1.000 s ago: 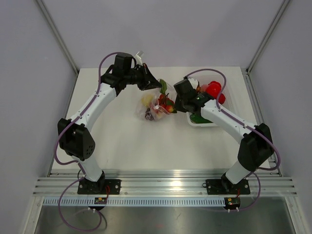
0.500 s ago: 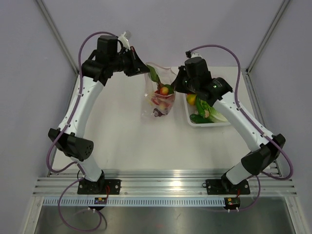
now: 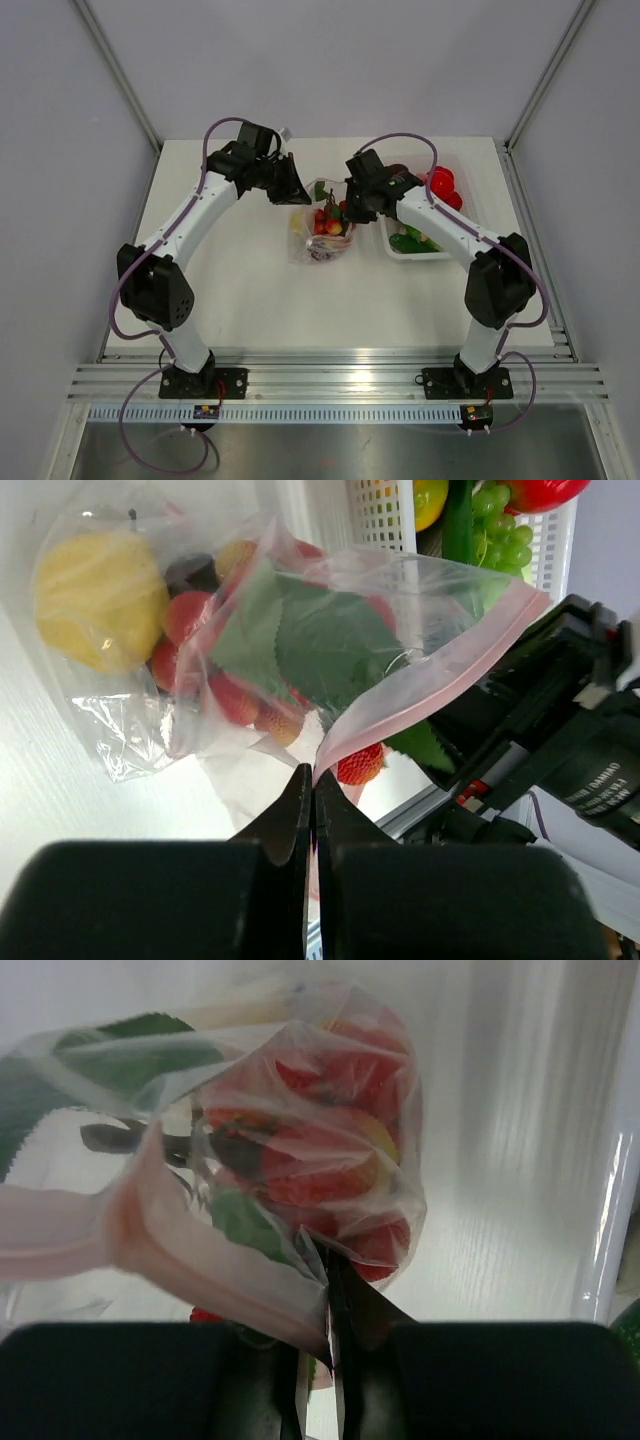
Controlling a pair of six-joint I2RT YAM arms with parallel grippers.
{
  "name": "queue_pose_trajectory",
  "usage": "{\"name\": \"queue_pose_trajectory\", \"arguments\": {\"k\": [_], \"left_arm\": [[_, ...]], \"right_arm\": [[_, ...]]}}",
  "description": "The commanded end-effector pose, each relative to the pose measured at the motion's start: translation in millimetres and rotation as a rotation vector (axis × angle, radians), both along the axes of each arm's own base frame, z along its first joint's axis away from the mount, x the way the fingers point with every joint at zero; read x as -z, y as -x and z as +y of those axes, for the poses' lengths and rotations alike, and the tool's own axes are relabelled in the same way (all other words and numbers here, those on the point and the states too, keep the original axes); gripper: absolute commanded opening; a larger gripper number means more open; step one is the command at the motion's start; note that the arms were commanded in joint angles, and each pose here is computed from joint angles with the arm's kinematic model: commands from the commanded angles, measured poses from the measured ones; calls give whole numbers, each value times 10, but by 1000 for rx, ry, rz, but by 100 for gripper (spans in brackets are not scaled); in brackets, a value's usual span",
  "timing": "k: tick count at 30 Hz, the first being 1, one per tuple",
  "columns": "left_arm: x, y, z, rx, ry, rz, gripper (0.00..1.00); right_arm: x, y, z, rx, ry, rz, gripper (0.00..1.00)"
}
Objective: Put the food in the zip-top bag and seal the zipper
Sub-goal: Adjust the zipper food storage bag at the center of the board.
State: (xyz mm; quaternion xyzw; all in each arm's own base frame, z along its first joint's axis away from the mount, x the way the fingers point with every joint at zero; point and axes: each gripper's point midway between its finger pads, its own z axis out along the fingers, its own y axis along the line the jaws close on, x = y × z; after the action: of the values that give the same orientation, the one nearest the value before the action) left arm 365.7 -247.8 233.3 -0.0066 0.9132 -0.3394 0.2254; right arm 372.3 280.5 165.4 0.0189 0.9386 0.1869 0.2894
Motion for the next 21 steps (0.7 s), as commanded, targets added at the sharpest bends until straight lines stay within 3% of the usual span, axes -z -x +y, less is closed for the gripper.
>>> {"name": "queue_pose_trajectory", "arguments": {"k": [1, 7, 8, 9, 11, 13, 16, 18, 21], "left_arm": [[-613, -20, -33, 22, 38, -194, 0], [-835, 37, 6, 25, 40, -236, 0], [-908, 46, 8, 26, 47, -250, 0], [-938, 54, 8, 27, 50, -254, 0], [-1047, 75, 10, 31, 59, -272, 0], [-1205, 86, -3, 39, 78, -304, 0], [-1334, 109, -14, 47, 96, -324, 0], [-1374, 125, -31, 55, 111, -330, 0], [-1352, 134, -33, 56, 112, -321, 0]], "right_arm": [[-498, -43, -29, 30, -75, -105, 18], [-802, 25, -221, 89, -76, -177, 20], [-844, 42, -244, 98, -81, -184, 25], [-894, 54, -268, 103, -83, -196, 45], [-1036, 96, -323, 114, -99, -228, 47], [-1127, 112, -351, 120, -108, -251, 38], [-1070, 107, -344, 111, -92, -236, 34], [-952, 115, -303, 96, -84, -199, 37], [-804, 181, -272, 82, -91, -160, 55]]}}
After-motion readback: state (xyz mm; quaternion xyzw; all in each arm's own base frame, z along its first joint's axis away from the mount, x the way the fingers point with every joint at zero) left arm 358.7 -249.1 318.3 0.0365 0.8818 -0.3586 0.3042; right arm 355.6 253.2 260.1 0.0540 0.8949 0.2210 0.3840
